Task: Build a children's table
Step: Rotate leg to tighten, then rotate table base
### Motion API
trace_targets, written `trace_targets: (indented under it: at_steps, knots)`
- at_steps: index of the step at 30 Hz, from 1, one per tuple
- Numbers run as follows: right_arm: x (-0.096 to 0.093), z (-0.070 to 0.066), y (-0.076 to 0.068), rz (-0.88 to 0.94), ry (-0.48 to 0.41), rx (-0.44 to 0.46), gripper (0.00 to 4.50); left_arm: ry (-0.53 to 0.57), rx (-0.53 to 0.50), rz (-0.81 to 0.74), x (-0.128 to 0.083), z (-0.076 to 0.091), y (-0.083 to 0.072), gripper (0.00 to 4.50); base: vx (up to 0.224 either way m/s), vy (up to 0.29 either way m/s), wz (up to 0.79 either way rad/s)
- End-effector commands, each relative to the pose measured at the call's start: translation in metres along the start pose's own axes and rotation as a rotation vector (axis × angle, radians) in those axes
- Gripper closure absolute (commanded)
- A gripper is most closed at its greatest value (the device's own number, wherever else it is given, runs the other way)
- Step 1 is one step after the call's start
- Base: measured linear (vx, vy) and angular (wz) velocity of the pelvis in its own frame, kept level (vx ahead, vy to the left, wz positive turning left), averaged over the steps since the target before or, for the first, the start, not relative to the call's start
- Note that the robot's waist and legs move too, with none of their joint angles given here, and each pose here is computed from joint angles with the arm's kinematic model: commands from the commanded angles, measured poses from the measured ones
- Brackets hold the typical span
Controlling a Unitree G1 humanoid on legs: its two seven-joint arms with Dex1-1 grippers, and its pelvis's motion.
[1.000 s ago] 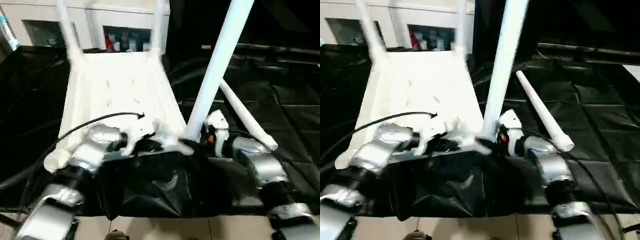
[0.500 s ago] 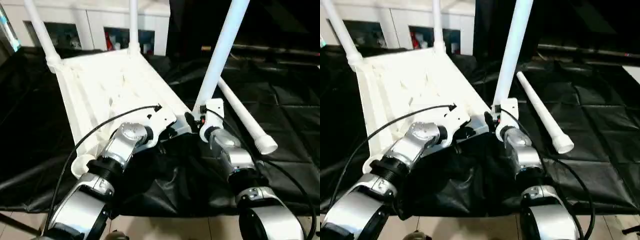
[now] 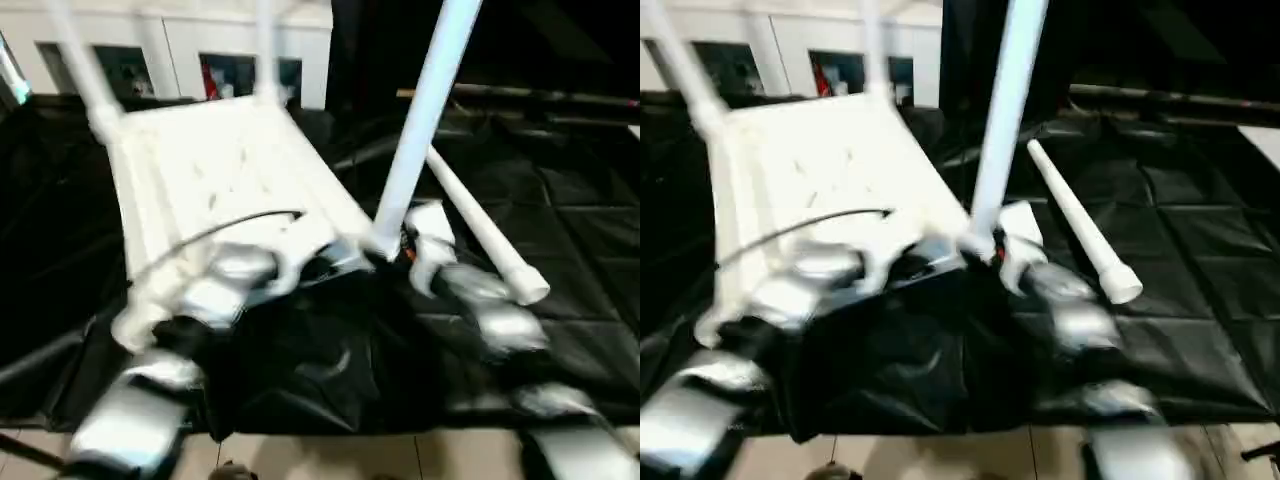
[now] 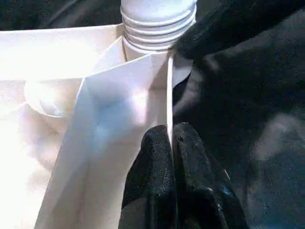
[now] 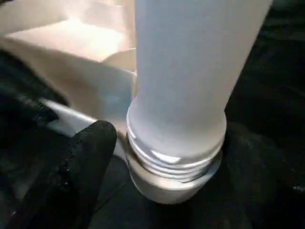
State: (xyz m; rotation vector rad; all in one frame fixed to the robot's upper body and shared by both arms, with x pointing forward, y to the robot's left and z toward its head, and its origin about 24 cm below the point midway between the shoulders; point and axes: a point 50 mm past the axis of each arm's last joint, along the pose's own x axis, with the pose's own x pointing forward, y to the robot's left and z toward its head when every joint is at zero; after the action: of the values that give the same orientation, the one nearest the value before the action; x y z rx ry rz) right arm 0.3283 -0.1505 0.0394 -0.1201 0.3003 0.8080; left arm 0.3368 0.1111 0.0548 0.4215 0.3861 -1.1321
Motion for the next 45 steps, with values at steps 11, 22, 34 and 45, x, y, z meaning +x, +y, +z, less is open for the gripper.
trace_targets:
  at_steps: [11,22,34,45]
  knots:
    - [-0.011,0.001,0.011,0.254,0.038,-0.043,0.72,-0.088,0.044,-0.251,-0.014,0.003,-0.02,4.5,0.0,0.0,0.0]
    - [-0.011,-0.003,0.015,0.267,0.053,-0.015,1.54,-0.083,0.045,-0.245,-0.014,0.003,-0.019,4.5,0.0,0.0,0.0]
    - [0.027,-0.03,0.02,-0.281,0.02,0.313,1.77,-0.016,-0.078,0.076,0.021,0.006,-0.009,4.5,0.0,0.0,0.0]
    - [0.066,-0.011,0.037,-0.412,0.013,0.35,1.05,-0.013,-0.158,0.197,0.062,0.03,-0.025,4.5,0.0,0.0,0.0]
